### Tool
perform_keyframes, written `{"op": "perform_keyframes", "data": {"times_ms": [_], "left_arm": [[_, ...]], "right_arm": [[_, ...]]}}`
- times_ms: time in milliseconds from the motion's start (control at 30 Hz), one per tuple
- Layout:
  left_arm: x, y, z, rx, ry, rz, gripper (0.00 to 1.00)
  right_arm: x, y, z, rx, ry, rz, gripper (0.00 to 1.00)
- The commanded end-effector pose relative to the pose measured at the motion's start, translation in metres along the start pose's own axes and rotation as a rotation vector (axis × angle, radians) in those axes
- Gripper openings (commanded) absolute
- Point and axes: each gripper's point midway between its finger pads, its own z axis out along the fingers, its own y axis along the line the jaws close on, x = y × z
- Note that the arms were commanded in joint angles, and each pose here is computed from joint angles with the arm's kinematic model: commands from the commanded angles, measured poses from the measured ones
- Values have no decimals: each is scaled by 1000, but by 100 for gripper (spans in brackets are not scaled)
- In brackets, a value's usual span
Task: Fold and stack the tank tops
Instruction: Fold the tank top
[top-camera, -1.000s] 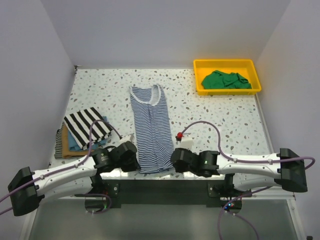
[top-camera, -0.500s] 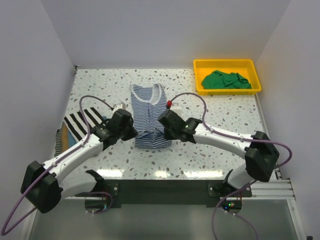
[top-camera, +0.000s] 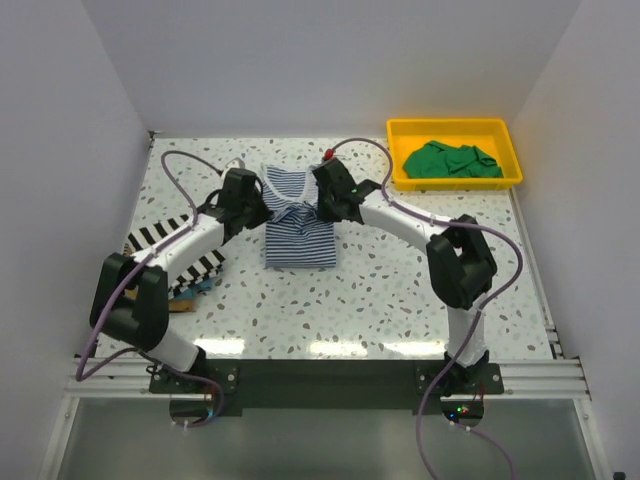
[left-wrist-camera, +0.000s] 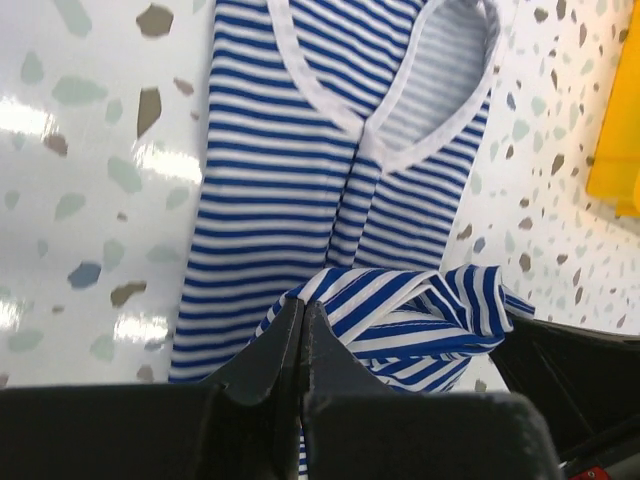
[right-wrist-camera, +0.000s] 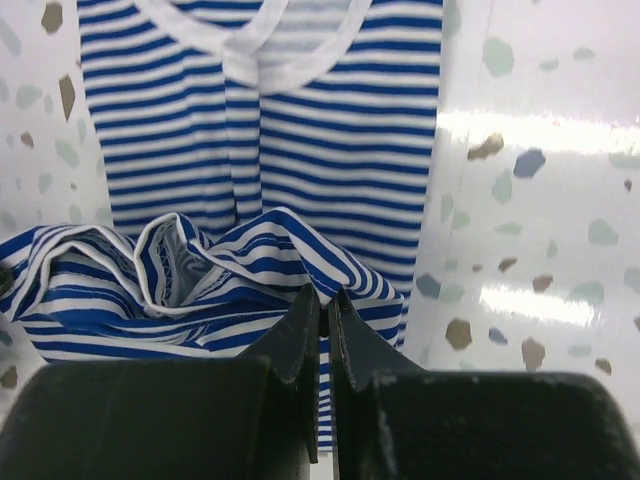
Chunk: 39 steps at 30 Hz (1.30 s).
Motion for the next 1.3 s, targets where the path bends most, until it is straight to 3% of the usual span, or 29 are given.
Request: {"op": "perform_keyframes", "data": {"times_ms": [0,33,167,200,233,333,367,400,500,567,600,633,667,733,833,900,1100,1267], "left_arm": [[-40,-25,19,86,-85,-5,0],[-41,-18,32,70,-77,-12,0],[-59,-14,68,113,-100,-34,2],[-65,-13,75,121,-119,-38,12],[-58,-15,86,166,-85,-22,21],[-73,-13,101,166,-91,-31,34],[-81,-17,99,185,-109,-27,43],[-84,-18,98,189,-114,-22,62],[-96,-21,79,208,-158,-12,65],[-94,-14,63,172,-165,-41,62],[-92,-12,57,162,-169,-53,56],[-83,-15,46,169,-171,-69,51],[-79,-20,41,182,-169,-69,46],[-58,-32,35,200,-139,-67,30],[-37,-39,40,204,-93,-68,10],[-30,-38,48,202,-73,-72,0],[-19,-28,94,158,0,-39,0],[-39,-22,129,161,-14,-51,0]], "right_arm": [[-26,5,24,-46,-11,-8,2],[-33,7,28,-52,-20,-5,12],[-42,1,53,-57,-20,20,27],[-49,-3,57,-50,-38,25,32],[-56,-4,59,-52,-52,28,44],[-73,-8,58,-44,-85,29,57],[-79,-8,52,-42,-96,28,57],[-82,-8,46,-39,-103,28,57],[-82,-11,23,-34,-131,29,56],[-67,-10,13,-37,-118,23,51],[-61,-1,11,-56,-124,10,47],[-50,-1,13,-52,-109,6,36],[-46,3,12,-60,-105,2,36],[-40,9,20,-67,-94,4,33],[-32,14,36,-79,-53,4,19],[-29,20,43,-102,-38,6,19],[-42,14,70,-80,-44,14,19],[-48,-10,100,-40,-33,40,19]]}}
